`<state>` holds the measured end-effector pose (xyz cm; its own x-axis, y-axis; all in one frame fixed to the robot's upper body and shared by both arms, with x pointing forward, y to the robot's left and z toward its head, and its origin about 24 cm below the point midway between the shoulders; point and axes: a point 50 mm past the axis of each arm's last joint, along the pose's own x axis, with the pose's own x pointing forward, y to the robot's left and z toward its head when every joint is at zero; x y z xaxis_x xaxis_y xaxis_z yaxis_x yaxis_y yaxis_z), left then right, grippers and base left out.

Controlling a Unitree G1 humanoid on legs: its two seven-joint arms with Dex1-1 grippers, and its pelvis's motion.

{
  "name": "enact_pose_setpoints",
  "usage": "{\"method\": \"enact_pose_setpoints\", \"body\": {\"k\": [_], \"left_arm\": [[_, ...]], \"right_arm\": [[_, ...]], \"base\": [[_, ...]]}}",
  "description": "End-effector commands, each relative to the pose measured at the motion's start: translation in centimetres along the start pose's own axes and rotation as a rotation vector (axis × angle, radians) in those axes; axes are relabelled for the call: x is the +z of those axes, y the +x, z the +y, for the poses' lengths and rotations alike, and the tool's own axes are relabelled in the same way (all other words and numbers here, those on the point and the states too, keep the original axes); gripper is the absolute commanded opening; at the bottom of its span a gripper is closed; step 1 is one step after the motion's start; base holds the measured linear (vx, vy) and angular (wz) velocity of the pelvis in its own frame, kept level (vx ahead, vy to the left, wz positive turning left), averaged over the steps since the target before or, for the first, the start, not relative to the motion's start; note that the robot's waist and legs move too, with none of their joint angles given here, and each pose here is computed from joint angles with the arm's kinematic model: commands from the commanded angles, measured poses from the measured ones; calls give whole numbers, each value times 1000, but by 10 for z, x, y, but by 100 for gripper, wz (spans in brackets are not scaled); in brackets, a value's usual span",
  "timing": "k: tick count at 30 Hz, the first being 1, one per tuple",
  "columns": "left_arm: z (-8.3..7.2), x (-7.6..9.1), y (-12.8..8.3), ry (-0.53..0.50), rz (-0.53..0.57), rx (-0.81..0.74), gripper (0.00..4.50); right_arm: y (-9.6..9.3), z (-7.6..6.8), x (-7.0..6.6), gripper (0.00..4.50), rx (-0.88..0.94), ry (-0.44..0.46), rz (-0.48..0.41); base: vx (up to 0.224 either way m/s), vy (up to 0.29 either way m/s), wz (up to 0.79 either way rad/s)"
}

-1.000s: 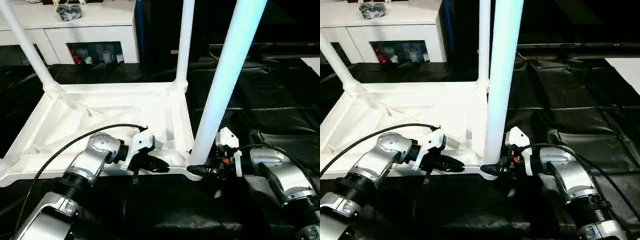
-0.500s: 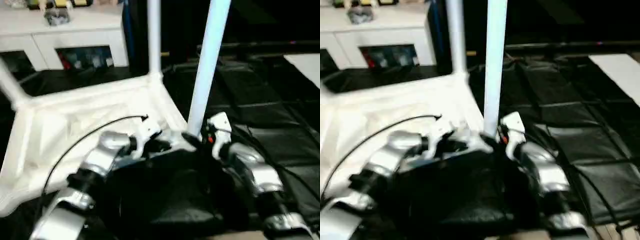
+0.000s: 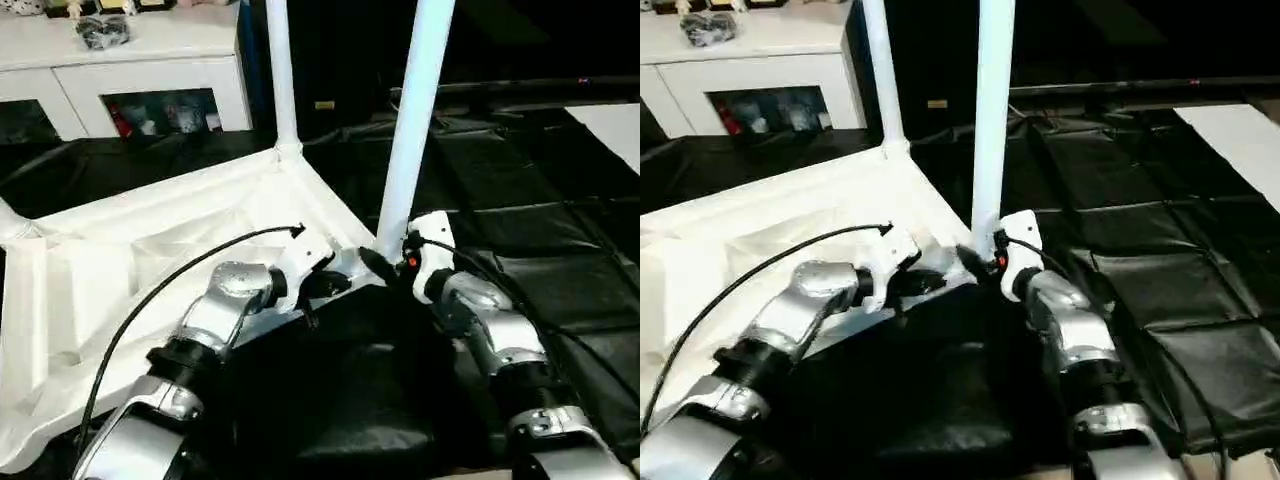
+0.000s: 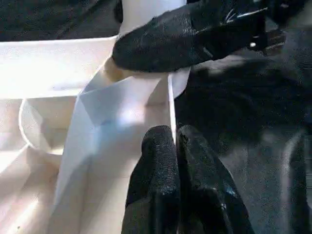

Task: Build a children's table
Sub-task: Rotate leg to tighten

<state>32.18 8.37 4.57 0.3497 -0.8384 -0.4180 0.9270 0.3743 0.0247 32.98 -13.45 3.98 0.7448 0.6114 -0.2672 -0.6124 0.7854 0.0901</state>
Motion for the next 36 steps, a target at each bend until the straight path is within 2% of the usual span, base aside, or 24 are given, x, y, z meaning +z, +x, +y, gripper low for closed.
{"method": "enact_pose_setpoints", "body": {"k": [1,2,6,9,15,20,27,34,36], "left_arm": [[-12,3,3,49,-12,-123,0],[-13,2,0,53,-15,-154,0],[-14,1,-4,62,-12,-193,0],[-15,-3,-15,92,25,-283,0],[-16,-8,-30,105,65,-392,0],[-14,-10,-36,106,88,-411,0],[-16,-10,-36,95,84,-423,0],[-16,-11,-33,78,71,-384,0],[-12,-8,-27,61,56,-312,0]], "right_arm": [[-3,11,-14,365,130,-2,50],[-11,11,-12,365,209,-39,48],[-21,12,-11,365,298,-77,58],[-43,15,-9,365,497,-114,99],[-60,16,-10,365,637,-104,165],[-63,14,-7,327,654,-92,171],[-65,20,-7,272,698,-50,184],[-63,24,-13,265,669,-32,182],[-56,22,-17,265,573,1,172]], "base": [[0,0,0],[0,0,0],[0,0,0],[0,0,0],[0,0,0],[0,0,0],[0,0,0],[0,0,0],[0,0,0]]}}
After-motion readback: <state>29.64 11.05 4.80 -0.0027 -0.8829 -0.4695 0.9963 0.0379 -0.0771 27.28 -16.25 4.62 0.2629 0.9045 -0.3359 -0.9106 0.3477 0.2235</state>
